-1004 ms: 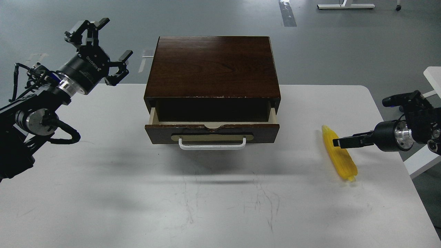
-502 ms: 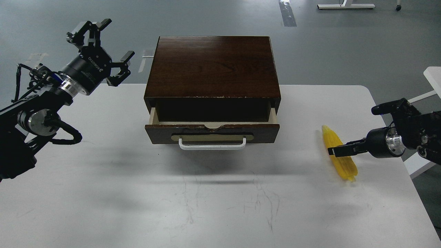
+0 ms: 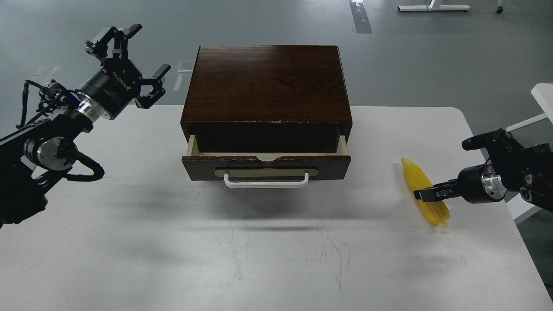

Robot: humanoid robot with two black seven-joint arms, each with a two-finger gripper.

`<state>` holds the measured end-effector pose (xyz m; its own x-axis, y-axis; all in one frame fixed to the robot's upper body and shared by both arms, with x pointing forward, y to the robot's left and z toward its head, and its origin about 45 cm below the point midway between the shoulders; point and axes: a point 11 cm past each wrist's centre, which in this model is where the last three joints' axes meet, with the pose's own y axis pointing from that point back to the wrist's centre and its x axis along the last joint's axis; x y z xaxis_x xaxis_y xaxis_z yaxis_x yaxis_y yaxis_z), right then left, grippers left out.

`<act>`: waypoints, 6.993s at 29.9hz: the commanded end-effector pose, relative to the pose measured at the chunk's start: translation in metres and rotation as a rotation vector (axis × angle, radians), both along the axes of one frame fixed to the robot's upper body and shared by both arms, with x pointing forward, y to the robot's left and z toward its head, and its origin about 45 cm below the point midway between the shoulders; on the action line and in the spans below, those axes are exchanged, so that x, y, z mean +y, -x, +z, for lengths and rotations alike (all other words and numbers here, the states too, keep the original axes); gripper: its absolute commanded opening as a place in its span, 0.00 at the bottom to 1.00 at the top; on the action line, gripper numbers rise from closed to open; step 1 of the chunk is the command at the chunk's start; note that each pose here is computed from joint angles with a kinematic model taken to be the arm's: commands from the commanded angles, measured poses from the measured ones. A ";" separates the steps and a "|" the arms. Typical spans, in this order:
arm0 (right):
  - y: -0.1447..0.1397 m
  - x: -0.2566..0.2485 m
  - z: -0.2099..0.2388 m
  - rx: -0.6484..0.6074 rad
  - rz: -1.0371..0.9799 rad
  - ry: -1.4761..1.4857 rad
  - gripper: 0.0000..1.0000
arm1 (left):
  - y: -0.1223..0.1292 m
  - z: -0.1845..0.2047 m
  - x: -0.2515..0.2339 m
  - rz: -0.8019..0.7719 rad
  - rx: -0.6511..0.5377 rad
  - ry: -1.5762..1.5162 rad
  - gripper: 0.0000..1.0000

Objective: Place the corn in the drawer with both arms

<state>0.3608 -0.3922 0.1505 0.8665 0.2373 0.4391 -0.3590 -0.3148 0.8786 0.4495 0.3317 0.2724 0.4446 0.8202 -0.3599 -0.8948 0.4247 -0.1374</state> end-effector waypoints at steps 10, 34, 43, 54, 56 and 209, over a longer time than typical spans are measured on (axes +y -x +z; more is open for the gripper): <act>-0.049 0.018 0.079 -0.177 0.047 -0.017 0.00 | 0.000 0.002 0.002 0.004 -0.004 -0.003 0.98; -0.080 0.309 0.266 -0.619 0.849 0.115 0.00 | 0.000 0.011 0.013 0.017 -0.018 -0.019 0.98; -0.053 0.357 0.238 -0.699 1.224 0.255 0.00 | 0.001 0.015 0.020 0.027 -0.024 -0.027 0.98; -0.035 0.368 0.211 -0.653 1.372 0.316 0.00 | 0.002 0.016 0.022 0.031 -0.027 -0.029 0.98; -0.035 0.366 0.206 -0.638 1.375 0.323 0.00 | 0.002 0.016 0.023 0.032 -0.028 -0.029 0.98; -0.096 0.086 0.093 -0.343 -1.136 -1.549 1.00 | 0.010 -0.009 0.017 0.030 0.018 -0.005 0.98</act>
